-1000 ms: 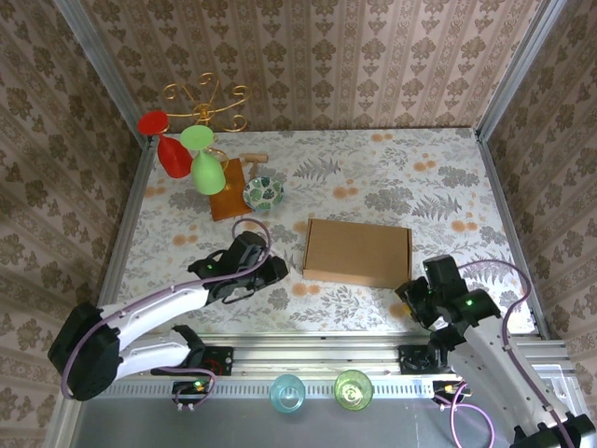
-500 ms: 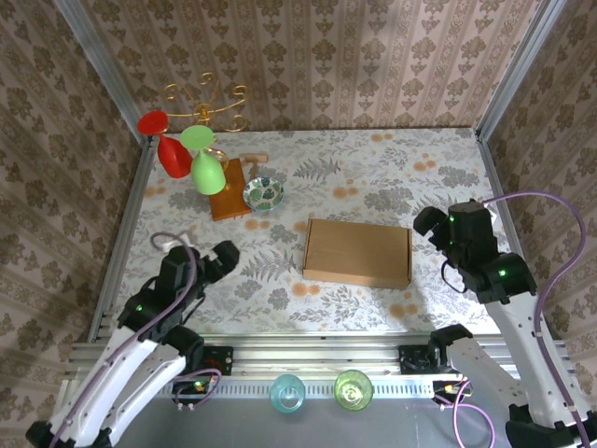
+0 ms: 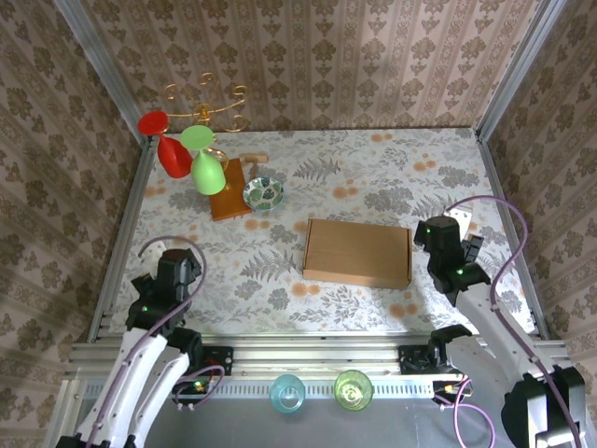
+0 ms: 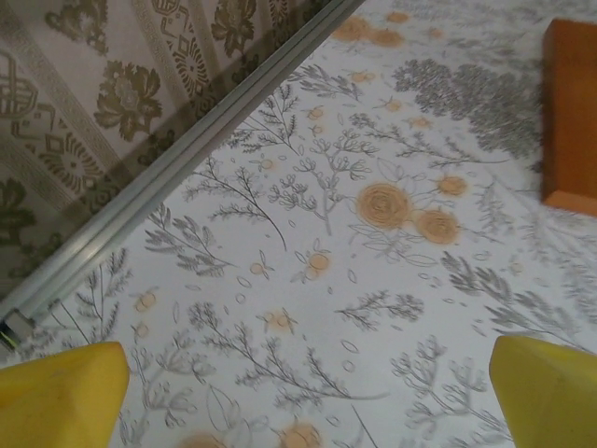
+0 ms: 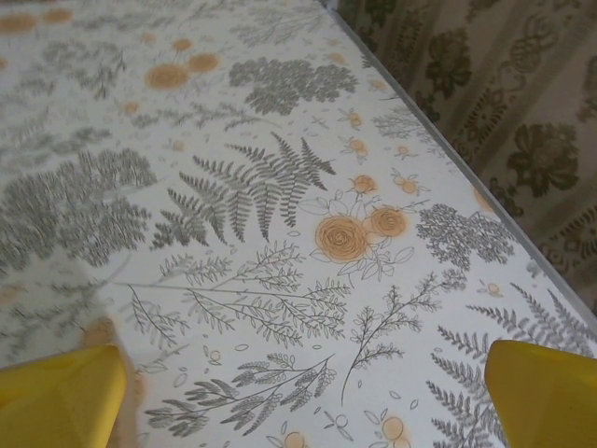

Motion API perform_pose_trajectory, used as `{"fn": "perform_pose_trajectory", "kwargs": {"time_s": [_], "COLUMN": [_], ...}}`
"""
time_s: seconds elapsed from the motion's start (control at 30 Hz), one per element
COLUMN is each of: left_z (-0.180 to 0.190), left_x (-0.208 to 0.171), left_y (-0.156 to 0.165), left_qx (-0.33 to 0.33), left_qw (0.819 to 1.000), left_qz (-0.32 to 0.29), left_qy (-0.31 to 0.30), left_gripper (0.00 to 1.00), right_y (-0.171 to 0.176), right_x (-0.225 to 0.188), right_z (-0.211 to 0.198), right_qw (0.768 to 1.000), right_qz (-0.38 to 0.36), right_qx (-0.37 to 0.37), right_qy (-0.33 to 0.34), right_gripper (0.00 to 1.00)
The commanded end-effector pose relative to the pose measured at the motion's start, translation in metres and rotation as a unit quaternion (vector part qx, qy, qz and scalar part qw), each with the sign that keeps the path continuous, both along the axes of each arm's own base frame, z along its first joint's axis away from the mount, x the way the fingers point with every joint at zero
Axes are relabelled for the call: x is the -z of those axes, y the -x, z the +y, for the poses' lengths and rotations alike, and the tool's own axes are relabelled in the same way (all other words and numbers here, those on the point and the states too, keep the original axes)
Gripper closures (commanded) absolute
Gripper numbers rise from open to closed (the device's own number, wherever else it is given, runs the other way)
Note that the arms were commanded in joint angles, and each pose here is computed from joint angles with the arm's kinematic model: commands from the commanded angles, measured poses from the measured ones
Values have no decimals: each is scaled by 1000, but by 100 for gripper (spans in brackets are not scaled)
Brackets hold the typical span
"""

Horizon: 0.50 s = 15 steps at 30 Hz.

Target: Fold the paper box

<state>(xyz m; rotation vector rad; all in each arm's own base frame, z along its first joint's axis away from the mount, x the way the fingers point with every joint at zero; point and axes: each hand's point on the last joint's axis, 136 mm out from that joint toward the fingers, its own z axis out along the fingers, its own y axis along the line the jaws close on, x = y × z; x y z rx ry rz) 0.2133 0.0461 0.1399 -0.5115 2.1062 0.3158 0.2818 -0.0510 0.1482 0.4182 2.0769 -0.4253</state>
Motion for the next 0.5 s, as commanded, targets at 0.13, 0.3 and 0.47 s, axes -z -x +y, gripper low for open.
{"fn": "perform_pose_trajectory", "kwargs": {"time_s": [0.13,0.3,0.47], "left_z": [-22,-12,-16], "left_x": [-8,10,7], "left_y": [-69,-79,-93], "left_qx": [167,159,189], "left_qw": [976,977,968], "left_qz": [-54,-91,-131], "left_qy": [-128,-110,-97], "left_gripper": [0,0,0], "right_y": [-34,-55,-79], "right_x": [25,26,23], "right_z": [23,35,38], "right_qw": [993,987,980], "right_qz": [-34,-52,-86], "right_qx": [-107,-153,-180], "right_qy": [25,8,-15], "right_gripper": [0,0,0]}}
